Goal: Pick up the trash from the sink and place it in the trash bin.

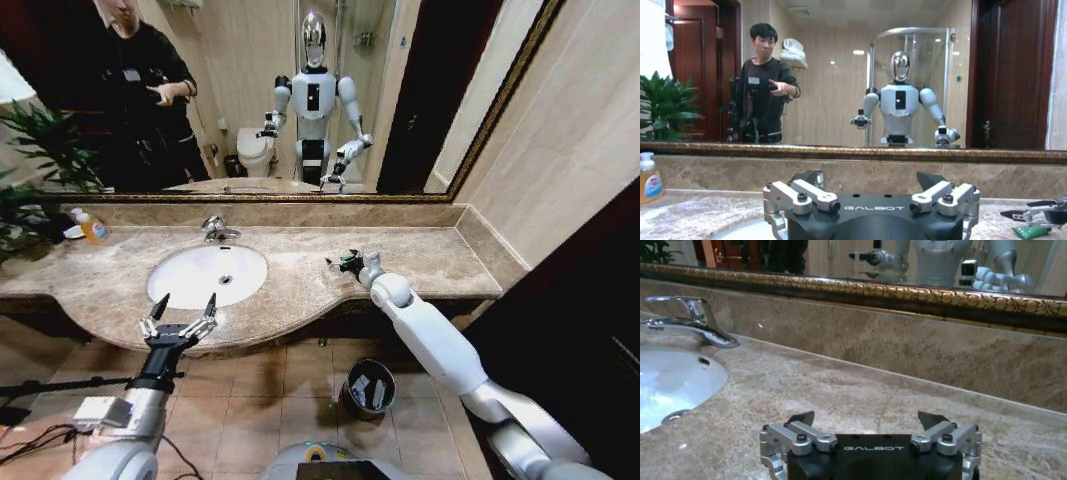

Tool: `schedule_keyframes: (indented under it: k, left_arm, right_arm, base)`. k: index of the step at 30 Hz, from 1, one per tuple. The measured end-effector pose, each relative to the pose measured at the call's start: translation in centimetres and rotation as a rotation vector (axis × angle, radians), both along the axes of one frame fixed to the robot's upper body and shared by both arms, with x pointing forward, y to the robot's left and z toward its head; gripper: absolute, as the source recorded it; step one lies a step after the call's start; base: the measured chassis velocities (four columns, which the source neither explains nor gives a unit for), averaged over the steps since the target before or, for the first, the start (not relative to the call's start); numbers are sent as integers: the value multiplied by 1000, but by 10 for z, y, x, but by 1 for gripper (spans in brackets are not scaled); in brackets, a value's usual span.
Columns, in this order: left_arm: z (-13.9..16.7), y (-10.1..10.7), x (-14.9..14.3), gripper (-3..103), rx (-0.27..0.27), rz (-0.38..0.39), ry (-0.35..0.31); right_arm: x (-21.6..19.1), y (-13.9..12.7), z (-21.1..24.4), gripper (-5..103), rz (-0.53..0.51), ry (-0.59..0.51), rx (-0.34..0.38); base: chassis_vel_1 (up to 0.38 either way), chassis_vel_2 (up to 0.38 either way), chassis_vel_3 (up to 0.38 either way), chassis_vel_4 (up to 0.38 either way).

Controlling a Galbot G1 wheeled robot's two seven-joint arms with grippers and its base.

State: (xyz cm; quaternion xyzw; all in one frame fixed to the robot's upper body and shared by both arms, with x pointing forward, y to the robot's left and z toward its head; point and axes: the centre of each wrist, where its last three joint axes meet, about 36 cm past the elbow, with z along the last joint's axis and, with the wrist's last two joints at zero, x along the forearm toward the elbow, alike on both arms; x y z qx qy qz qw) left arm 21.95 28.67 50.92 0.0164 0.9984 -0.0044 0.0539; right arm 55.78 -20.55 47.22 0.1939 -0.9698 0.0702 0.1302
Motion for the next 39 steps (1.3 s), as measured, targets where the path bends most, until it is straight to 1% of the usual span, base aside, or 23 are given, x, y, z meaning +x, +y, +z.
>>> schedule_keyframes:
  k: [1, 3, 4, 5, 6, 7, 8, 9, 10, 12, 13, 15, 16, 17, 20, 24, 31, 38, 39]
  left_arm:
    - [0, 0, 0, 100, 0, 0, 0]
    - [0, 0, 0, 100, 0, 0, 0]
    - [0, 0, 0, 100, 0, 0, 0]
    - [0, 0, 0, 100, 0, 0, 0]
    - [0, 0, 0, 100, 0, 0, 0]
    - [0, 0, 0, 100, 0, 0, 0]
    - [0, 0, 0, 100, 0, 0, 0]
    - [0, 0, 0, 100, 0, 0, 0]
    - [0, 0, 0, 100, 0, 0, 0]
    - [0, 0, 0, 100, 0, 0, 0]
    - [0, 0, 0, 100, 0, 0, 0]
    - [0, 0, 0, 100, 0, 0, 0]
    - [0, 0, 0, 100, 0, 0, 0]
    - [0, 0, 0, 100, 0, 0, 0]
    - [0, 0, 0, 100, 0, 0, 0]
    - [0, 0, 0, 100, 0, 0, 0]
    - [0, 0, 0, 100, 0, 0, 0]
    - [0, 0, 0, 100, 0, 0, 0]
    - [0, 0, 0, 100, 0, 0, 0]
  right_arm:
    - [4, -3, -2, 100, -11, 4, -5]
    - [12, -6, -4, 100, -75, 12, -11]
    - [15, -3, -5, 100, -134, 23, 0]
    - [15, -3, -5, 100, -134, 23, 0]
    - [16, 0, -5, 100, -170, 31, 11]
    - [16, 9, -5, 100, -265, 54, 44]
    - [16, 15, -5, 100, -318, 71, 69]
    - [16, 15, -5, 100, -318, 71, 69]
    - [15, 20, -3, 100, -347, 81, 88]
    - [8, 36, 6, 100, -418, 119, 159]
    - [8, 36, 6, 100, -418, 119, 159]
    - [0, 51, 14, 100, -462, 147, 203]
    - [-2, 58, 14, 100, -480, 152, 213]
    - [-2, 58, 14, 100, -480, 152, 213]
    - [1, 70, 6, 100, -522, 149, 208]
    - [7, 76, 0, 100, -540, 155, 201]
    - [17, 68, -12, 100, -575, 156, 184]
    - [18, 63, -17, 101, -554, 149, 174]
    - [19, 63, -18, 99, -549, 147, 174]
  base:
    - [0, 0, 0, 0]
    - [0, 0, 0, 0]
    - [0, 0, 0, 0]
    - [0, 0, 0, 0]
    - [0, 0, 0, 0]
    - [0, 0, 0, 0]
    - [0, 0, 0, 0]
    - [0, 0, 0, 0]
    - [0, 0, 0, 0]
    - [0, 0, 0, 0]
    - [0, 0, 0, 0]
    - [0, 0, 0, 0]
    - [0, 0, 0, 0]
    - [0, 0, 0, 0]
    - [0, 0, 0, 0]
    - [0, 0, 0, 0]
    - [0, 0, 0, 0]
    - [0, 0, 0, 0]
    - [0, 0, 0, 0]
